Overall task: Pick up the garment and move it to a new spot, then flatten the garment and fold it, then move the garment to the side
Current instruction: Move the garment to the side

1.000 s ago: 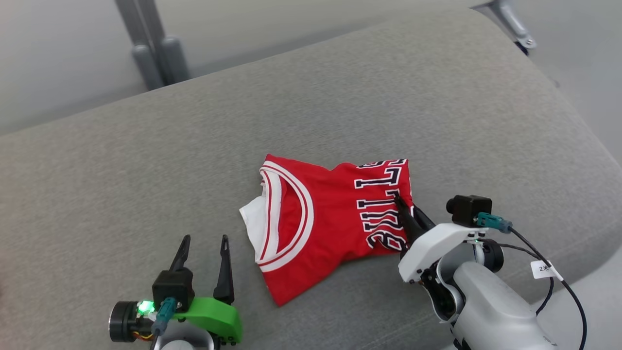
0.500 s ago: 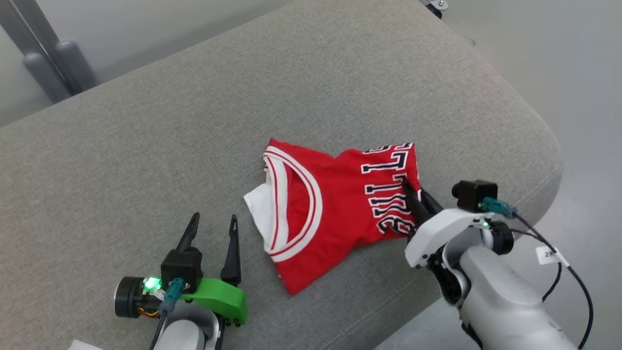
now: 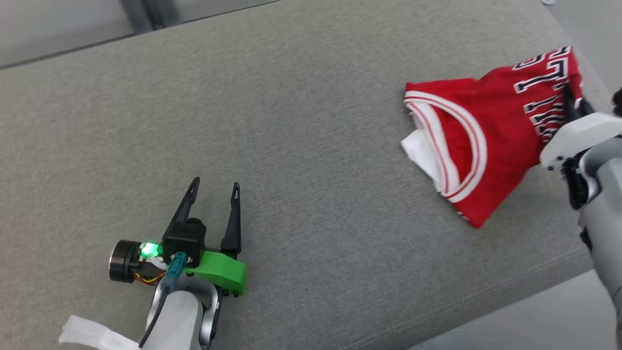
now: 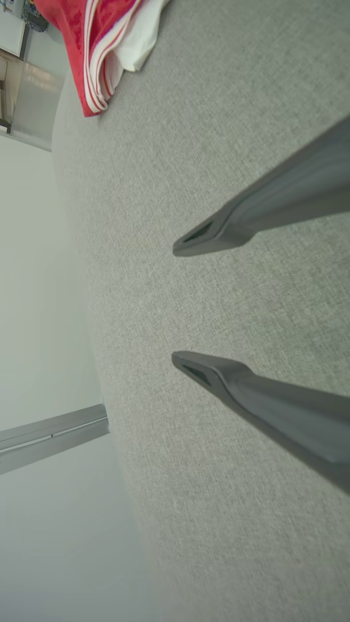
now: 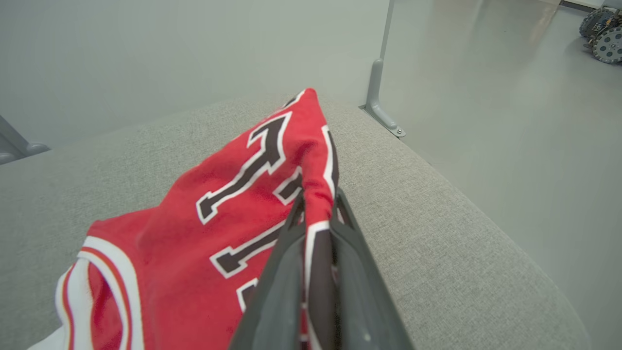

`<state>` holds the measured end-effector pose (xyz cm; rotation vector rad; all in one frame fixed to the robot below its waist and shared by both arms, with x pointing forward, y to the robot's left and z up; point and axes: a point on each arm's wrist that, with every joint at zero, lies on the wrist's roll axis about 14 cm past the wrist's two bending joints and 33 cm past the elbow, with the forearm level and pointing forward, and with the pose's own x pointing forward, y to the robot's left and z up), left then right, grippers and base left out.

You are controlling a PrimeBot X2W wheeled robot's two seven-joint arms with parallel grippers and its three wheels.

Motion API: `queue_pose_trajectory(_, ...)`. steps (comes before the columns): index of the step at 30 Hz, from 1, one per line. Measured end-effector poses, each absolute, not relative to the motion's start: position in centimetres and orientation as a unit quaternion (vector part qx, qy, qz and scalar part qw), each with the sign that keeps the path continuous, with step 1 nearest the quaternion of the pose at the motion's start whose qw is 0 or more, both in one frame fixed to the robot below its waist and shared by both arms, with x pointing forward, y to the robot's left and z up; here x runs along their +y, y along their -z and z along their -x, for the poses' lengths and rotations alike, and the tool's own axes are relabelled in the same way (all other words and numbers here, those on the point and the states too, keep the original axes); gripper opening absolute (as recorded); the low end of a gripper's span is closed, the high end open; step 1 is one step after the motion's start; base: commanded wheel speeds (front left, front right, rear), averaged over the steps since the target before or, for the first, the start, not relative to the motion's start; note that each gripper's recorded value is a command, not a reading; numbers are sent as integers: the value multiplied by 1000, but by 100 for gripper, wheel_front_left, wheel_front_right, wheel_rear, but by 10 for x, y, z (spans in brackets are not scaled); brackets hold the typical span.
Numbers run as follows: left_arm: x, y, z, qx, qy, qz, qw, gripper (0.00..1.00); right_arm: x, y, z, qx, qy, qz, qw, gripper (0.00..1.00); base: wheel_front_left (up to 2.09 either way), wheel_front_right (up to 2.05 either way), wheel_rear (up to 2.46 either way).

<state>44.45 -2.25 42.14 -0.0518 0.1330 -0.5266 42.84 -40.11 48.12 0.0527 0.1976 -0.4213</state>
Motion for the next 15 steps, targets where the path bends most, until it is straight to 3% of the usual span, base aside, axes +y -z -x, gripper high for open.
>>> queue_pose_trajectory(9,28,-399,-453,90,196,19,976,100,-459,-490,-459,102,261,42,959,0,0,0,0)
queue_pose_trajectory(10,33,-396,-453,94,190,20,977,100,-462,-492,-462,98,264,47,958,5,0,0,0)
queue_pose_trajectory(11,38,-394,-453,97,182,19,978,100,-463,-492,-466,97,265,56,958,42,0,0,0)
queue_pose_trajectory(12,43,-391,-453,101,175,18,979,100,-463,-491,-470,97,265,65,957,100,0,0,0)
queue_pose_trajectory(15,57,-385,-452,109,156,15,982,100,-466,-490,-473,92,274,85,954,100,0,0,0)
